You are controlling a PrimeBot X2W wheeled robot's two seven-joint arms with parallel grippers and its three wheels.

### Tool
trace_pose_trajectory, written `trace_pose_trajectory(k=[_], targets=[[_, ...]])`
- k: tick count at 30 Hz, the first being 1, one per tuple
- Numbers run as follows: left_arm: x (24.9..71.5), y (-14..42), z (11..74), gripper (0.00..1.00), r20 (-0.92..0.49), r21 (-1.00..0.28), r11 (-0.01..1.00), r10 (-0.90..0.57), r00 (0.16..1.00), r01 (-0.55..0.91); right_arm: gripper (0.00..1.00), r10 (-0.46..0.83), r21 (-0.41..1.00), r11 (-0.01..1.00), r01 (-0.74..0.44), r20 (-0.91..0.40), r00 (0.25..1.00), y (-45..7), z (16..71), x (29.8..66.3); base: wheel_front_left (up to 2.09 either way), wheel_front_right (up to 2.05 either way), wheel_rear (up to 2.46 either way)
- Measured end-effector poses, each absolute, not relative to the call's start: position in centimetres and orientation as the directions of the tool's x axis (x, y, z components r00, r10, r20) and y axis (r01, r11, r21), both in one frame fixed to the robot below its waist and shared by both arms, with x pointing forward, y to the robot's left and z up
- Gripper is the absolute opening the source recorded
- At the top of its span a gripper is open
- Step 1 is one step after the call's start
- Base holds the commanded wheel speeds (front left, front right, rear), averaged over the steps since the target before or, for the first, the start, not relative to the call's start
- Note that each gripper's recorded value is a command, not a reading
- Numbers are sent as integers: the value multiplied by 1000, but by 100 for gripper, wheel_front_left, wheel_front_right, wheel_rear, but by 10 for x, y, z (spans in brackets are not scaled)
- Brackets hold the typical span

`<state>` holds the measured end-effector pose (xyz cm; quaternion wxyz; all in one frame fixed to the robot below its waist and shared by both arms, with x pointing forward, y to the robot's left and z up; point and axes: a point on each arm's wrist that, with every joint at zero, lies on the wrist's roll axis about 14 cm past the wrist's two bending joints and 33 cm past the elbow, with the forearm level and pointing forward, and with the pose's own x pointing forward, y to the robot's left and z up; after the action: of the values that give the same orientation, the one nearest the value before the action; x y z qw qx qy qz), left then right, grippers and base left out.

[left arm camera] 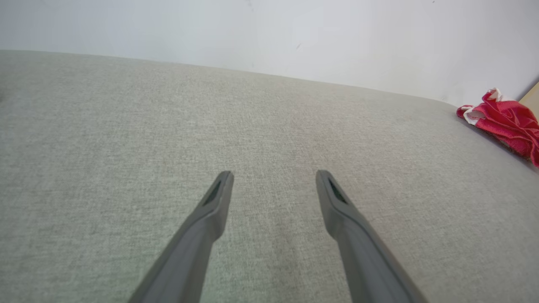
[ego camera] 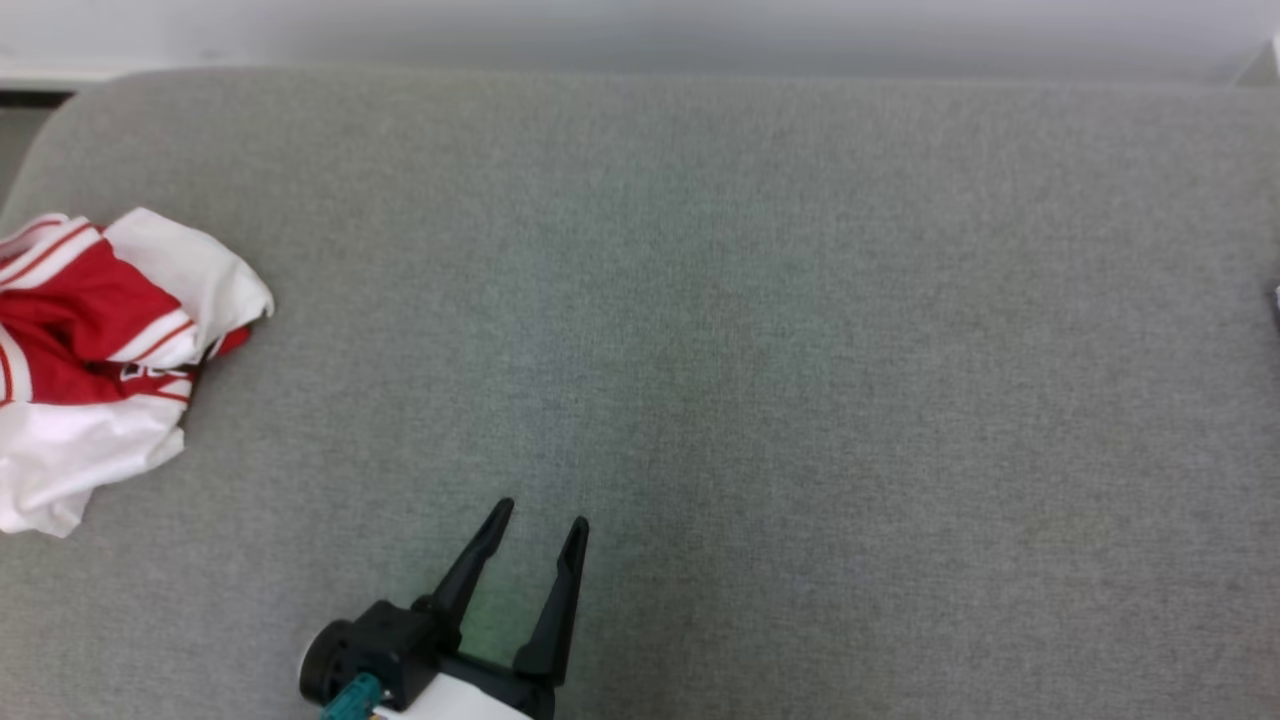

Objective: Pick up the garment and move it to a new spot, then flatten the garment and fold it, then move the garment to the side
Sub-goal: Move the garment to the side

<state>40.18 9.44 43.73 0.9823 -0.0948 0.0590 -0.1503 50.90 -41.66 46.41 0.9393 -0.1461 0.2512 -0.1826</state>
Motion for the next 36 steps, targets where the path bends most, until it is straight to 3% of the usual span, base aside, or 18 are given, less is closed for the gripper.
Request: trace_pose_trajectory(k=[8, 16, 24, 27, 36], targets=[[380, 99, 463, 100, -32, -222, 940, -271, 962, 258, 100, -221, -304, 941, 152, -208, 953, -356, 512, 509, 0, 0, 0], [348, 117, 485, 100, 24, -227, 954, -194, 981, 194, 100, -14, -205, 979, -5, -91, 996, -294, 537, 458, 0, 0, 0], [326, 135, 501, 100, 77, -217, 966, -130, 989, 144, 100, -39, -67, 997, 42, 46, 998, -267, 527, 388, 0, 0, 0], [321, 135, 501, 100, 77, -192, 971, -132, 988, 145, 100, -61, 2, 998, 61, 32, 998, -251, 506, 363, 0, 0, 0], [313, 128, 492, 100, 52, -170, 970, -165, 985, 172, 100, -60, 14, 998, 61, -6, 998, -227, 477, 318, 0, 0, 0]])
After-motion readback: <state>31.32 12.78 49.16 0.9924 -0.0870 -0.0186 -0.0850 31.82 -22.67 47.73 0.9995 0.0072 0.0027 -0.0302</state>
